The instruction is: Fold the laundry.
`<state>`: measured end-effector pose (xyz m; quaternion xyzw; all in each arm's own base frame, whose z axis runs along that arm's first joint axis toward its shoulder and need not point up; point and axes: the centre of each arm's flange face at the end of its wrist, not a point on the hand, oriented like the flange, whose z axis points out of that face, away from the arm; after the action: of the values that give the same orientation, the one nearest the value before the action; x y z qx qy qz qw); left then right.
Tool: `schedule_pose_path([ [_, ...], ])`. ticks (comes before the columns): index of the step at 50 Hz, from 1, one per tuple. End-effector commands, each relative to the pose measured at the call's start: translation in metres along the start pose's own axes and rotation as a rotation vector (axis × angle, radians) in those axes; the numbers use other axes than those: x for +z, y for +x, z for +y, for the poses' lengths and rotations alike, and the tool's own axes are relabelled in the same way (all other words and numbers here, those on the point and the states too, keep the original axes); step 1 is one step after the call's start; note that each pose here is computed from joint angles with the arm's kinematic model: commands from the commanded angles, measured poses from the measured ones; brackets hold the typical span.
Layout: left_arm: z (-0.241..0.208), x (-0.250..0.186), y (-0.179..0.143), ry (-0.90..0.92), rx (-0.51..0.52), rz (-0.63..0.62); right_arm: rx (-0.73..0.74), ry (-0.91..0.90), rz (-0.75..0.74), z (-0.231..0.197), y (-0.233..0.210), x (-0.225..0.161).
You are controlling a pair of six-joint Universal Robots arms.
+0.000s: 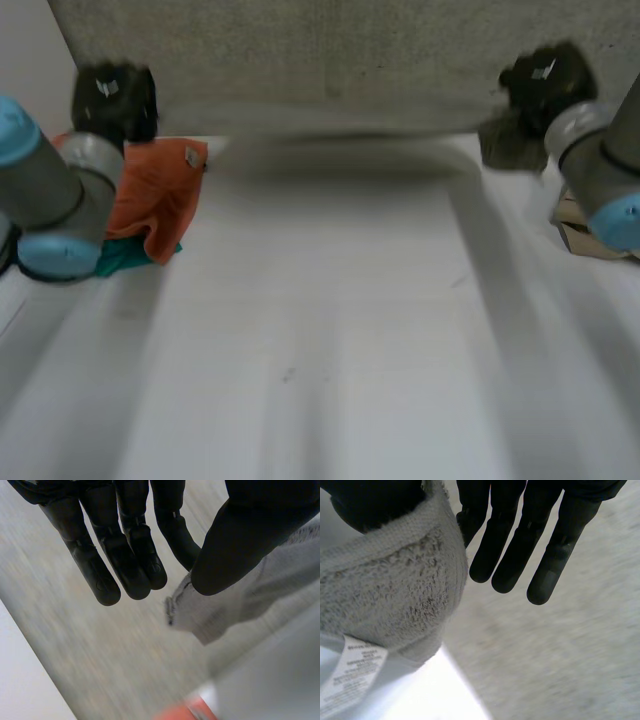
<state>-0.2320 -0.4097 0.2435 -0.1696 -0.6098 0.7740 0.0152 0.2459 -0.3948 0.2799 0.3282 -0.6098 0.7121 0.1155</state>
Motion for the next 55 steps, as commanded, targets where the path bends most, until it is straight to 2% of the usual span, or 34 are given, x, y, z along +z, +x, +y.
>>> schedule_pose_path([
  [1,0.047,-0.063,0.016,-0.261,0.019,0.071,-0.020,-0.209,-0.190,0.057,-0.045,-0.033],
  [6,0.043,-0.114,0.023,-0.421,0.100,0.145,-0.112,-0.353,-0.339,0.083,-0.067,-0.066],
  [9,0.030,-0.155,0.023,-0.527,0.185,0.209,-0.162,-0.432,-0.425,0.090,-0.074,-0.087],
  [14,0.003,-0.225,0.016,-0.659,0.367,0.327,-0.292,-0.573,-0.595,0.073,-0.050,-0.161],
  [17,-0.004,-0.247,0.013,-0.697,0.435,0.381,-0.361,-0.620,-0.625,0.081,-0.034,-0.181],
  [21,0.001,-0.260,0.007,-0.756,0.481,0.444,-0.410,-0.589,-0.602,0.088,-0.023,-0.178],
  [25,0.006,-0.241,0.004,-0.703,0.470,0.454,-0.408,-0.520,-0.556,0.094,-0.027,-0.160],
  [28,0.018,-0.208,0.005,-0.637,0.434,0.422,-0.399,-0.502,-0.513,0.106,-0.031,-0.139],
  [33,0.022,-0.158,0.030,-0.510,0.360,0.381,-0.360,-0.462,-0.445,0.119,-0.042,-0.105],
  [42,0.039,-0.083,0.058,-0.374,0.407,0.280,-0.368,-0.409,-0.342,0.128,-0.043,-0.062],
  [47,0.050,-0.059,0.074,-0.336,0.410,0.287,-0.384,-0.374,-0.305,0.136,-0.049,-0.042],
  [55,0.064,-0.029,0.078,-0.304,0.427,0.226,-0.408,-0.363,-0.238,0.143,-0.053,-0.014],
])
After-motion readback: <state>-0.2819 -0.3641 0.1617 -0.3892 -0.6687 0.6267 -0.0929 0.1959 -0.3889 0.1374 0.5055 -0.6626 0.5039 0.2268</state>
